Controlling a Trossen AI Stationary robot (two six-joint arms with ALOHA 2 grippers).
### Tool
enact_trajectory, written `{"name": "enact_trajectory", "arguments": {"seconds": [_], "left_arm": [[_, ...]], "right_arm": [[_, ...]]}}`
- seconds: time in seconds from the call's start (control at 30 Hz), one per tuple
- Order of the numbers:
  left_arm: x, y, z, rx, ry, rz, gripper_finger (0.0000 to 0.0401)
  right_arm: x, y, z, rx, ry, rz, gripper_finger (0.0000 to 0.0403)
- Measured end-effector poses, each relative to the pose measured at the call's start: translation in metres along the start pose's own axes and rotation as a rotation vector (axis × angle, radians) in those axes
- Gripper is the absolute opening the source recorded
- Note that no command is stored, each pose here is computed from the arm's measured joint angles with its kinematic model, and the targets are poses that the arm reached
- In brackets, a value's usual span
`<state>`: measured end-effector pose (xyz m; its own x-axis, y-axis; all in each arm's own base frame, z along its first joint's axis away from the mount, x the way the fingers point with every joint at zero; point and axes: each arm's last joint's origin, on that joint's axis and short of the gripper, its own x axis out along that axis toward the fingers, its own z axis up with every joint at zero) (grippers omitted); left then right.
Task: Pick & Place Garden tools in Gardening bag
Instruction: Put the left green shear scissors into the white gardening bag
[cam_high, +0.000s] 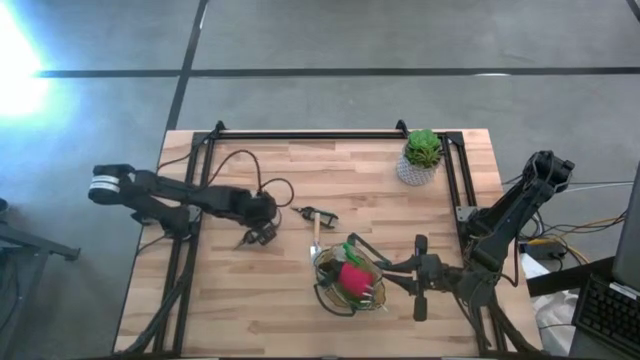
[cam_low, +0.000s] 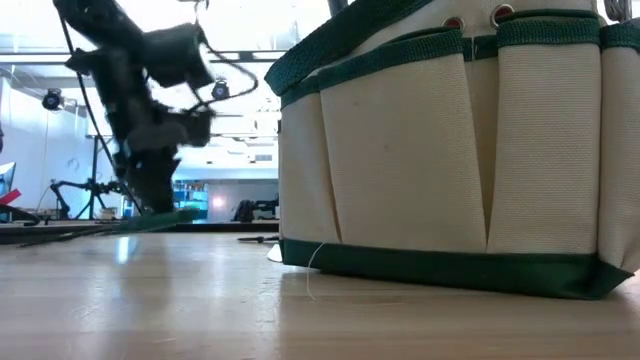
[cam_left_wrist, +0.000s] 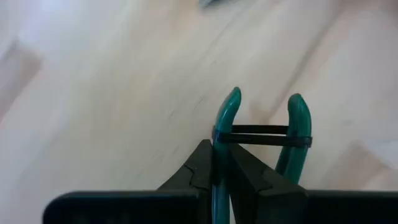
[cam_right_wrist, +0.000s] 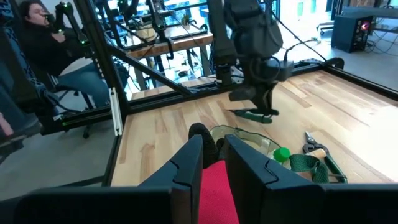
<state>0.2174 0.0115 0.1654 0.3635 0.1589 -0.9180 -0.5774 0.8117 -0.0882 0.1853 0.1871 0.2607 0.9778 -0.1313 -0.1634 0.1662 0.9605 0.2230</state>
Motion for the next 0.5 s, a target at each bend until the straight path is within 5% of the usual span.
{"name": "enact_trajectory", "arguments": {"seconds": [0.5], "left_arm": [[-0.040, -0.024, 0.042, 0.205, -0.398, -0.307, 0.0026]], "right_arm": [[0.000, 0.000, 0.000, -0.016, 0.000, 0.000, 0.0057]]}}
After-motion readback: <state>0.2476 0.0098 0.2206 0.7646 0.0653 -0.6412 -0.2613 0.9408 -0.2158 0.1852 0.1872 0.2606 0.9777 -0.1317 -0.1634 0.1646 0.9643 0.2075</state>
